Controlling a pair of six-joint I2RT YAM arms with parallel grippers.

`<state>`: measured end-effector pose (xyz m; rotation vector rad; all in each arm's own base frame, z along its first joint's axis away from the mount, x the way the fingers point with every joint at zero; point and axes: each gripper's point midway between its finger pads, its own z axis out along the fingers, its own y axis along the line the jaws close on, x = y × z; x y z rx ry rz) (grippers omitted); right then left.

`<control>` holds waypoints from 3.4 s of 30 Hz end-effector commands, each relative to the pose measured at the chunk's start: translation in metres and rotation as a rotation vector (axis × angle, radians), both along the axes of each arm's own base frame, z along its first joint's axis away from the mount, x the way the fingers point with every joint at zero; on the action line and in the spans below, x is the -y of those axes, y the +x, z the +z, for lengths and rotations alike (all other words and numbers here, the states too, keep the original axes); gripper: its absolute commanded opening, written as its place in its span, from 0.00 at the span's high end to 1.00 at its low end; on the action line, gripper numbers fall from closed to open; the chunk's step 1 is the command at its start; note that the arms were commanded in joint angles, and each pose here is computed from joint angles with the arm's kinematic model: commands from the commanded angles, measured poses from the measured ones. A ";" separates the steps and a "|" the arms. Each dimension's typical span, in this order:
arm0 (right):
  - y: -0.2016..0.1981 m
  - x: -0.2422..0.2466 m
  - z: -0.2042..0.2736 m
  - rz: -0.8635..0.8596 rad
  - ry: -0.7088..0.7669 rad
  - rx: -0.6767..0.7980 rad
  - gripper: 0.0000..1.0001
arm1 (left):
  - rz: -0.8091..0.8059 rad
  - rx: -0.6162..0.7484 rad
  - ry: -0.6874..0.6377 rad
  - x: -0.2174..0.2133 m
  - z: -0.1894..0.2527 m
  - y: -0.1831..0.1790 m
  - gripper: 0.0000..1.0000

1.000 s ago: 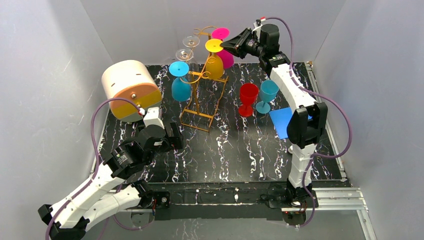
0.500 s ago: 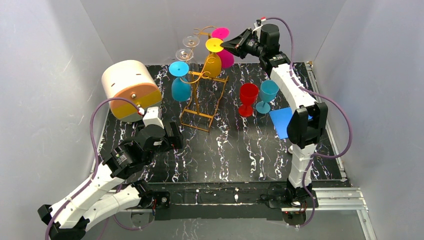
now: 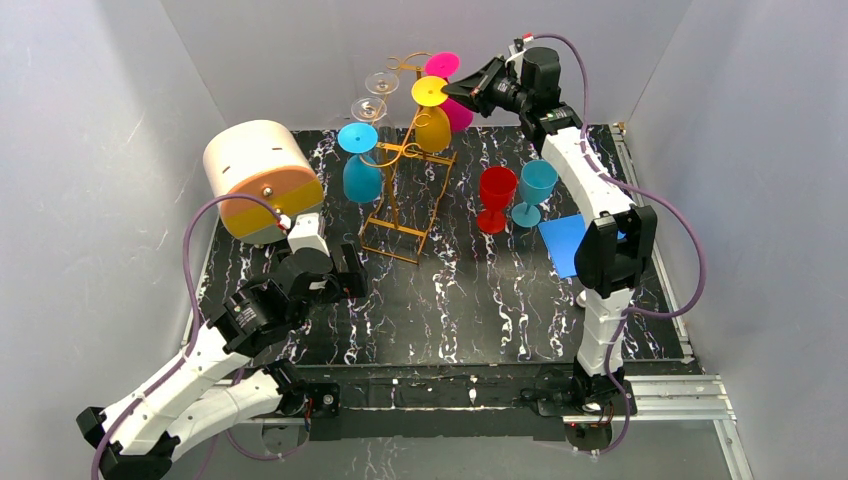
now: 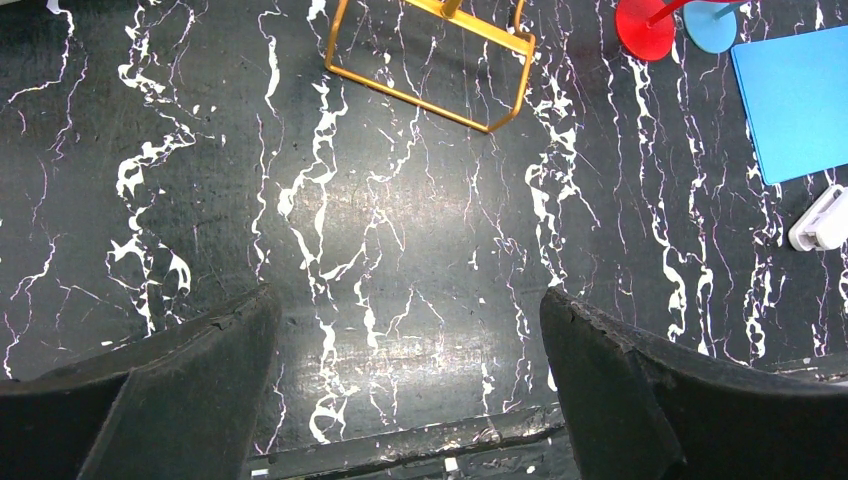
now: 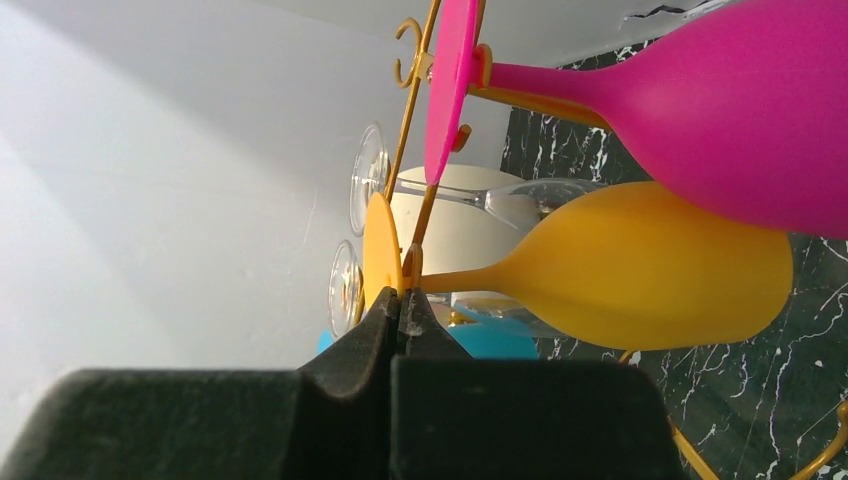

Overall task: Take the wine glass off the wine glass rack
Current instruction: Pick up the wine glass from the wine rack, then place the wine glass at the center of the board.

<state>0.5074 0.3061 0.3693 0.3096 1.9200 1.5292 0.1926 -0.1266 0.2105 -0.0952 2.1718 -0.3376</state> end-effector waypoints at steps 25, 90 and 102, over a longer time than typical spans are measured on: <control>-0.013 0.029 0.043 -0.034 0.104 -0.038 0.99 | 0.016 0.012 -0.037 0.002 0.015 0.002 0.02; -0.302 0.000 -0.051 0.531 -0.252 0.564 0.99 | -0.251 0.141 -0.212 0.053 0.062 -0.002 0.04; -0.325 0.000 -0.070 0.593 -0.187 0.502 0.99 | -0.545 0.125 -0.360 0.108 0.073 -0.026 0.28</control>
